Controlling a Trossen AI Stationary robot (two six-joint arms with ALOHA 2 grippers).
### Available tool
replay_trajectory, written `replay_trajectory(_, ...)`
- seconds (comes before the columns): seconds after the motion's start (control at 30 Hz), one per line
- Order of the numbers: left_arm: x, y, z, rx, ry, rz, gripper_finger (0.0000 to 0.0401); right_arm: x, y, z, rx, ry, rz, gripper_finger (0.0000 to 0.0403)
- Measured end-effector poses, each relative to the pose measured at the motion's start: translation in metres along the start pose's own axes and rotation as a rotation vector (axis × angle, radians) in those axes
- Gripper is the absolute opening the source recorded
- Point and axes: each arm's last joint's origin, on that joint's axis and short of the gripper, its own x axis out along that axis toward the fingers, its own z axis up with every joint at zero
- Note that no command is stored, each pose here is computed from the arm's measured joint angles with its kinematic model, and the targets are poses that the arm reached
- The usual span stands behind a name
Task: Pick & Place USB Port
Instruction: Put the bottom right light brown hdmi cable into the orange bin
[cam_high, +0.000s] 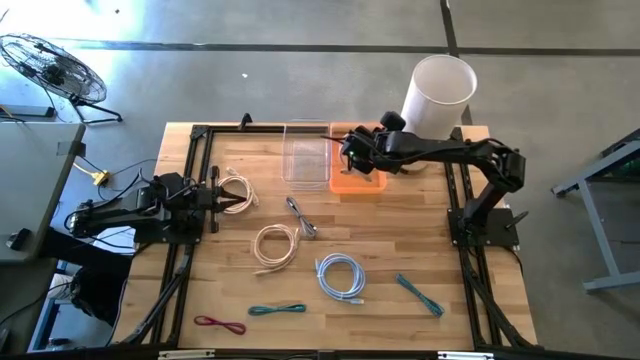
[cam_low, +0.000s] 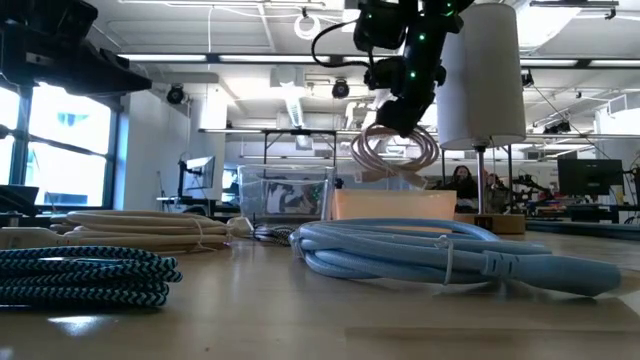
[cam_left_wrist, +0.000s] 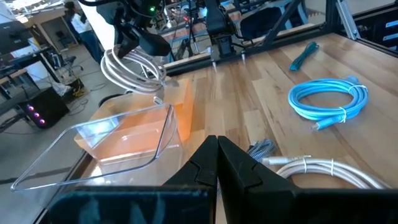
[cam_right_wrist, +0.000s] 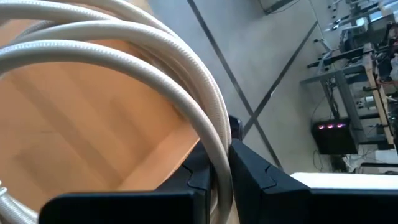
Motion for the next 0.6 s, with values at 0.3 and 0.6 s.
replay_trajectory(0.3,0.0,0.0,0.0,0.0,0.0,0.0,0.0001,0.0018,0.0015,-0.0007,-0.027,0.006,0.051,0.0028)
replay_trajectory(0.6,0.0,-0.0007,0.0,-0.04,-0.005,-0.024,0.0001,0.0085,-0.0023,0.0055,0.025,-0.025,0.13,0.0133)
